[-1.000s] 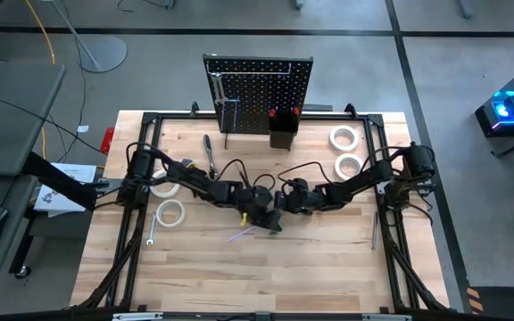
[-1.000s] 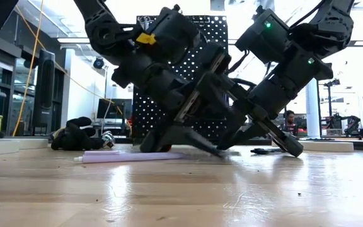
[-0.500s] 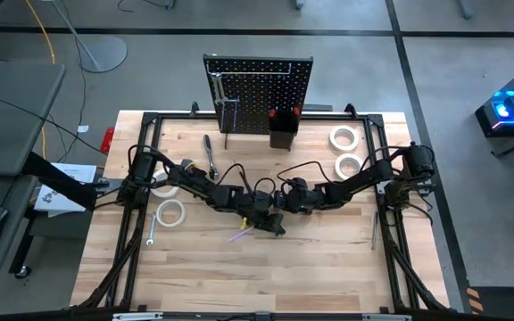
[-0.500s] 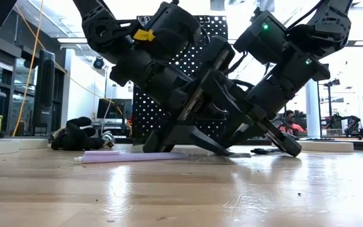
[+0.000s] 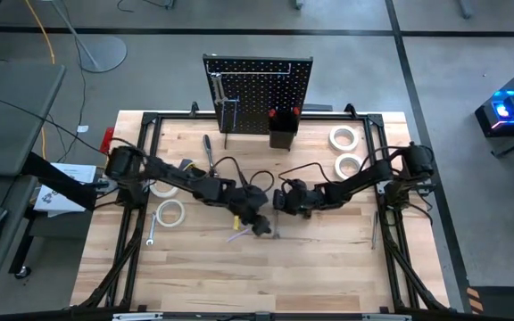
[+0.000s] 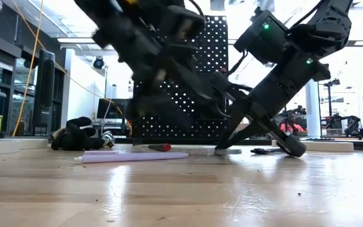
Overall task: Hang tools onto peg board
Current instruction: Hang the wrench onto the peg board
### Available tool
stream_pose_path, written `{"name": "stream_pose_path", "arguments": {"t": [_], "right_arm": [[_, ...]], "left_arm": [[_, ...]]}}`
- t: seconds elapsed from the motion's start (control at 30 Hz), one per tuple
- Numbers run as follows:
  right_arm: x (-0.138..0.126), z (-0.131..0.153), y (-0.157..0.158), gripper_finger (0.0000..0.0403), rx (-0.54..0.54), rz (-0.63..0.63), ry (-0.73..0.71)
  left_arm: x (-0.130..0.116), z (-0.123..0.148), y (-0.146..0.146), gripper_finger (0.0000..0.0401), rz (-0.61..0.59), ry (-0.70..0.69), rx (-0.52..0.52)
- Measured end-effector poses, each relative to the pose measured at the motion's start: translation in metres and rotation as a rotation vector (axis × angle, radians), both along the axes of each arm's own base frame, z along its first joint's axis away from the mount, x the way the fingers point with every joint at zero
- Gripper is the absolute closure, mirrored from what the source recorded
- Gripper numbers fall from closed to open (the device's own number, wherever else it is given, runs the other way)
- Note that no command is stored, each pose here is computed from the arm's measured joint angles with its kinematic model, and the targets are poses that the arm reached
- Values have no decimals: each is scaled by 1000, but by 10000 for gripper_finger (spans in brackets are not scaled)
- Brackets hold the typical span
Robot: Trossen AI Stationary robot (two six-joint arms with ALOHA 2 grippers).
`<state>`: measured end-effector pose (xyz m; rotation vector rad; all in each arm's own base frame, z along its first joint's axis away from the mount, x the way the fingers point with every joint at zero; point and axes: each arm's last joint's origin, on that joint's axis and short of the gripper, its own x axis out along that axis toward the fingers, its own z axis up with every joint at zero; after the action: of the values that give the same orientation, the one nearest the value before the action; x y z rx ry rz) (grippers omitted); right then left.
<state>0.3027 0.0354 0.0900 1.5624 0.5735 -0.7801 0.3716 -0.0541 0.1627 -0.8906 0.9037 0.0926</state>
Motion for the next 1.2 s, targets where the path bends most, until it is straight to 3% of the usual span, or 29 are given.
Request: {"name": "stream_pose_path", "arguments": {"t": [0.33,0.47,0.73,1.0,1.13,1.2], "right_arm": [[-11,-2,26,403,107,-314,-12],[-7,0,25,403,104,-356,-16],[10,11,-17,403,11,-539,-80],[21,20,-27,403,5,-592,-211],[25,25,-26,403,-8,-551,-252],[25,28,-25,403,-74,-416,-215]], "left_arm": [[-56,54,-1,197,154,125,503],[-64,66,-2,197,236,96,648],[-65,68,-12,197,126,71,721],[-66,68,-12,197,110,80,737],[-66,68,-11,197,113,81,737],[-66,68,-11,197,115,81,737]]}}
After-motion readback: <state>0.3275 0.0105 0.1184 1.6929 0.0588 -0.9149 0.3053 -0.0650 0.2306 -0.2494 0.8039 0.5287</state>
